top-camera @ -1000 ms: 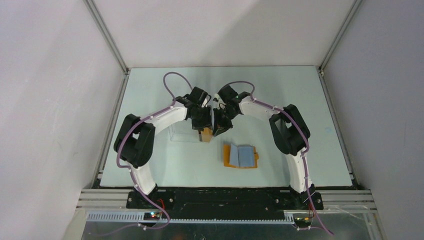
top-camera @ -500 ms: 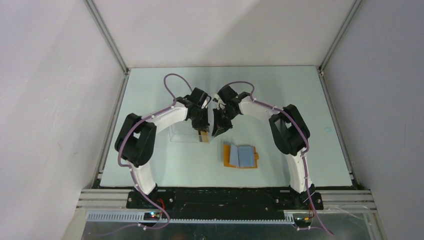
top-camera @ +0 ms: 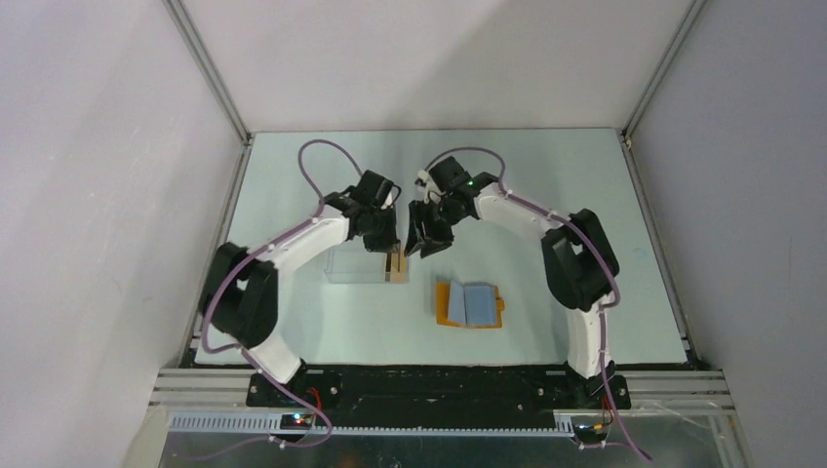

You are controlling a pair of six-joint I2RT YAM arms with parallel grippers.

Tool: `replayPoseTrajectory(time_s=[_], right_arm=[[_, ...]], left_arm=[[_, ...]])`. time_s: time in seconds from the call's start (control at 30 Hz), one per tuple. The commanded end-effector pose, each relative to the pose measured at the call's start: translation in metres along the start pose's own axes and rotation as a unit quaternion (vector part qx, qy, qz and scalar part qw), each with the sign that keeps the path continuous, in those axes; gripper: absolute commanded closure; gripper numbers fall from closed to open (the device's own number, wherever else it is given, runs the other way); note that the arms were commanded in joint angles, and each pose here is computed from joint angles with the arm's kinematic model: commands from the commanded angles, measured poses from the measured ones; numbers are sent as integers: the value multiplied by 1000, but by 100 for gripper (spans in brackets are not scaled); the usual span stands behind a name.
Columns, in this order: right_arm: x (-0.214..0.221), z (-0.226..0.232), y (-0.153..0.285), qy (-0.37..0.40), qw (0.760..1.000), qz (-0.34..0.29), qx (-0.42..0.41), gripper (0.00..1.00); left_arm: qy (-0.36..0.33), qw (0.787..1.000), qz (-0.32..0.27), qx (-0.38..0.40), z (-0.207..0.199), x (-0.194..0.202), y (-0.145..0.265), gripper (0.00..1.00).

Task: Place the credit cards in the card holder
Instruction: Pick up the credit card from the storage box.

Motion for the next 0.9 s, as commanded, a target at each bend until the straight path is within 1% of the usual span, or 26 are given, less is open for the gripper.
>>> replayPoseTrajectory(time_s=[0.0, 0.03, 0.07, 0.1, 0.13, 0.17, 0.2, 0.23, 0.27, 0.3, 0.33, 0.37, 0.4, 0.43, 0.47, 0.5, 0.53, 0.57, 0.6, 0.63, 0.67, 0.7, 0.77, 0.83, 0.87], right_arm=[[-17, 53, 71, 59, 992, -92, -65, 43], [-17, 60, 84, 65, 989, -105, -81, 38], [-17, 58, 87, 60, 988, -111, -88, 36], [-13, 65, 100, 67, 985, -120, -104, 33], [-12, 61, 103, 60, 984, -126, -111, 31], [-3, 63, 111, 63, 982, -124, -127, 30], [-2, 70, 125, 69, 977, -142, -144, 29], [7, 67, 125, 65, 977, -130, -157, 29], [8, 73, 136, 69, 972, -143, -174, 28], [16, 71, 136, 65, 972, -130, -186, 29], [19, 76, 145, 71, 967, -138, -201, 29], [26, 75, 145, 70, 966, -126, -215, 29], [28, 81, 153, 75, 961, -133, -232, 31], [36, 80, 152, 73, 959, -119, -247, 32], [36, 86, 161, 77, 953, -127, -265, 33], [42, 85, 160, 76, 951, -116, -278, 34], [43, 90, 167, 81, 945, -122, -293, 36], [47, 90, 167, 75, 944, -111, -303, 37], [49, 93, 169, 84, 939, -110, -314, 38], [50, 94, 171, 81, 938, -107, -319, 40], [52, 96, 172, 88, 935, -106, -328, 42], [52, 99, 176, 93, 931, -110, -336, 43], [52, 103, 178, 99, 925, -110, -350, 47], [52, 104, 178, 97, 922, -108, -358, 54], [52, 104, 178, 96, 922, -105, -361, 56]], left_arm=[[7, 994, -106, 31, -8, -29, 62, 100], [8, 993, -115, 33, -7, -29, 68, 100], [7, 990, -134, 43, -8, -31, 83, 100], [7, 989, -140, 47, -8, -29, 88, 100], [6, 986, -156, 60, -10, -30, 101, 100], [8, 985, -158, 66, -10, -27, 104, 100], [7, 982, -169, 88, -14, -26, 117, 100], [8, 977, -183, 108, -17, -26, 126, 100], [6, 974, -180, 135, -23, -23, 131, 100], [11, 968, -195, 161, -28, -22, 139, 100], [9, 962, -190, 195, -36, -18, 144, 100], [15, 953, -203, 227, -42, -18, 151, 100], [12, 945, -196, 261, -49, -14, 157, 100], [20, 933, -208, 294, -56, -14, 163, 100], [17, 926, -195, 322, -60, -6, 163, 100], [21, 910, -212, 356, -68, -10, 176, 100], [19, 903, -200, 380, -71, -2, 175, 100], [18, 879, -215, 425, -80, -5, 192, 100], [35, 873, -207, 440, -81, -1, 192, 100], [26, 857, -222, 464, -85, -2, 203, 100], [35, 854, -217, 472, -85, -1, 203, 100], [30, 847, -222, 482, -87, 0, 208, 100], [27, 841, -222, 492, -88, 1, 212, 100], [28, 839, -223, 496, -88, 2, 215, 100], [30, 838, -222, 498, -89, 2, 216, 100]])
Point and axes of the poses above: each gripper's point midway between its finger pads, its own y axis back along the fingers, its own z axis along the line the jaws close on, x = y × z, the point moved 4 cm from there along y, back along the fingers, and after that the axes turned 3 degrees about -y, right-handed, at the moved point
